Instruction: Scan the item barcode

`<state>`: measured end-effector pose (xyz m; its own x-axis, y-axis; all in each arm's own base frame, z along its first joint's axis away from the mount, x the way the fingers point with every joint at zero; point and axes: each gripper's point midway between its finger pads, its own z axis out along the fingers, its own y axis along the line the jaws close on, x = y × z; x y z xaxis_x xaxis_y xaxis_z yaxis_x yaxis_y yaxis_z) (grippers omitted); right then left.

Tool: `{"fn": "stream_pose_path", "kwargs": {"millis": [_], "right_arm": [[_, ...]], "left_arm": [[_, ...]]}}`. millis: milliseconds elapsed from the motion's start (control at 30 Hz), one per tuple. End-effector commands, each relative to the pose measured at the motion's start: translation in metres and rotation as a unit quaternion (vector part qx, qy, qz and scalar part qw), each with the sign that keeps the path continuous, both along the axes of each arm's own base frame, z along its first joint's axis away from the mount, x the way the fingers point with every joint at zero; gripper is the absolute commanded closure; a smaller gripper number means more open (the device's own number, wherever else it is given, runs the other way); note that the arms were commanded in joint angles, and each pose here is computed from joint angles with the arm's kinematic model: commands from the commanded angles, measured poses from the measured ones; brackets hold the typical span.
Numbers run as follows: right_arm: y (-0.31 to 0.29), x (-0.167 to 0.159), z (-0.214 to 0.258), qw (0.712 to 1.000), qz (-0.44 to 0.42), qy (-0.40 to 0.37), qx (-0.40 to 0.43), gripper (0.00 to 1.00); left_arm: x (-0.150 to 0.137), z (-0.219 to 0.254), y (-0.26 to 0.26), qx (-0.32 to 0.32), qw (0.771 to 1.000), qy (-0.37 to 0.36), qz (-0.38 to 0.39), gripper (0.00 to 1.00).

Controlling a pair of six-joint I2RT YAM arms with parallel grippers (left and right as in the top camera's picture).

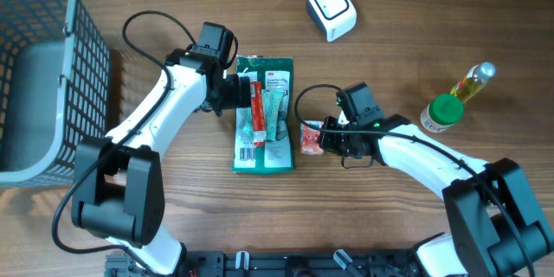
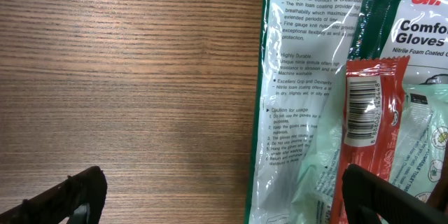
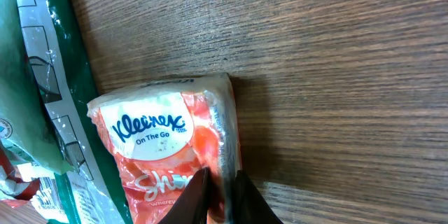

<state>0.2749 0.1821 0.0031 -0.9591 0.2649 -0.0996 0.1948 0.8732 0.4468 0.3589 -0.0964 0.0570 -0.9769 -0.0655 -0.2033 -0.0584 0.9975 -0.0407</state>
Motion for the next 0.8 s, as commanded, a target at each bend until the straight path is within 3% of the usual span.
{"fn": "stream_pose_path", "kwargs": {"millis": [0,133,267,433,767], "right_arm": [[-0.017,-0.006,-0.014,0.999,-0.014,0.014,-0.04,0.77],[-0.033,0.004,-0.016,0.996,-0.039,-0.003,-0.075,0.76],[-0.049,0.014,-0.014,0.995,-0.059,-0.012,-0.08,0.82],[-0.053,0.031,0.011,0.993,-0.037,-0.059,-0.094,0.77],[-0.062,0.029,-0.01,0.991,-0.042,-0.04,-0.124,0.71]], "left_arm": [[0.0,0.004,0.0,0.001,1.0,-0.007,0.0,0.0],[0.0,0.004,0.0,0.001,1.0,-0.006,0.0,0.0],[-0.001,0.004,0.0,0.001,1.0,-0.006,0.0,0.0],[0.0,0.004,0.0,0.001,1.0,-0.006,0.0,0.0],[-0.001,0.004,0.0,0.001,1.0,-0.006,0.0,0.0]]}}
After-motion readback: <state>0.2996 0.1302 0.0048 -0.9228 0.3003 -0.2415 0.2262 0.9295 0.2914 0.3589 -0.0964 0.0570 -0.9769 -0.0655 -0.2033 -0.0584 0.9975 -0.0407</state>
